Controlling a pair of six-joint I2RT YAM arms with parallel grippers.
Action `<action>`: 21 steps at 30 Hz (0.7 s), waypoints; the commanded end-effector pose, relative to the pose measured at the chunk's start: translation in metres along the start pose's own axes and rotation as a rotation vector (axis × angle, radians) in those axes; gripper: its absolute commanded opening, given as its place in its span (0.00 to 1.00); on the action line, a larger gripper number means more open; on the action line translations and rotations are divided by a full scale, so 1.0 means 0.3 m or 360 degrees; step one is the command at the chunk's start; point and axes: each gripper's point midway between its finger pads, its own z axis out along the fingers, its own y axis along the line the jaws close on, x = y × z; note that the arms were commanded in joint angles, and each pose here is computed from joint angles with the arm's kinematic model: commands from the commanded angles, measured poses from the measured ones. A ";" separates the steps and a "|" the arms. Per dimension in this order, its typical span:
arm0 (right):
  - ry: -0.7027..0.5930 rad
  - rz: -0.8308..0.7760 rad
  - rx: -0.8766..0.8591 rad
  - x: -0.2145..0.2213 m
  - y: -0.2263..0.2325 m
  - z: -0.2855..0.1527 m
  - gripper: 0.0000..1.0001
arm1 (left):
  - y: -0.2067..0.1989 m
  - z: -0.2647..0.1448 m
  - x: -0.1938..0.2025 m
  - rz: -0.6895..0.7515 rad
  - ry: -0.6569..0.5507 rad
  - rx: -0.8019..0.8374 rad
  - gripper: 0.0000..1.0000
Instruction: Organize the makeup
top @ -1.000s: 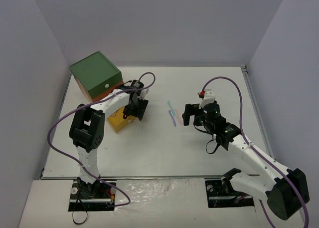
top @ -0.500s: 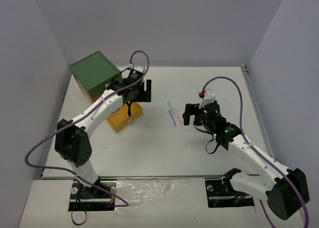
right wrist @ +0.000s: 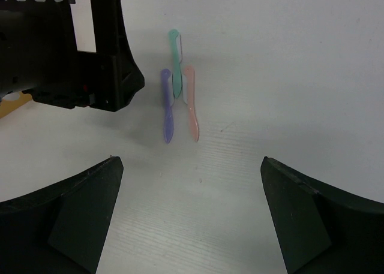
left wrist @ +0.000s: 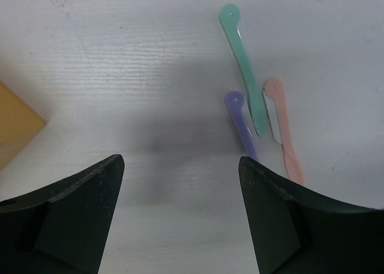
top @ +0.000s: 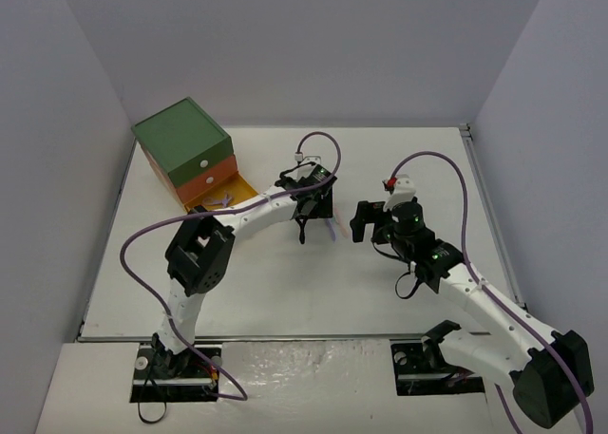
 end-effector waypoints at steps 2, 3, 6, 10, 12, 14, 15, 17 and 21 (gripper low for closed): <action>-0.0114 0.0054 -0.0028 -0.053 0.010 -0.013 0.96 | -0.129 -0.058 -0.179 -0.0149 -0.0261 0.0127 0.74; -0.0112 0.0053 -0.0029 -0.050 0.009 -0.014 0.96 | -0.144 -0.047 -0.171 -0.0141 -0.0263 0.0135 0.74; -0.0119 0.0050 -0.0027 -0.047 0.005 -0.020 0.96 | -0.176 -0.018 -0.148 -0.0119 -0.0251 0.0152 0.74; -0.0138 0.0049 -0.0021 -0.053 0.000 -0.031 0.97 | -0.199 0.026 -0.092 -0.0054 -0.0199 0.0118 0.74; -0.0139 0.0049 -0.0020 -0.053 0.000 -0.033 0.97 | -0.189 0.051 -0.059 -0.0029 -0.0167 0.0078 0.73; -0.0144 0.0050 -0.0022 -0.054 0.000 -0.035 0.97 | -0.175 0.065 -0.035 -0.0010 -0.0147 0.0047 0.73; -0.0144 0.0052 -0.0022 -0.054 0.000 -0.035 0.97 | -0.169 0.068 -0.026 -0.0002 -0.0141 0.0034 0.73; -0.0138 0.0056 -0.0025 -0.047 0.000 -0.035 0.97 | -0.157 0.074 -0.007 0.0031 -0.0132 0.0010 0.70; -0.0136 0.0063 -0.0025 -0.046 0.001 -0.034 0.97 | -0.122 0.093 0.040 0.0071 -0.0087 -0.0043 0.68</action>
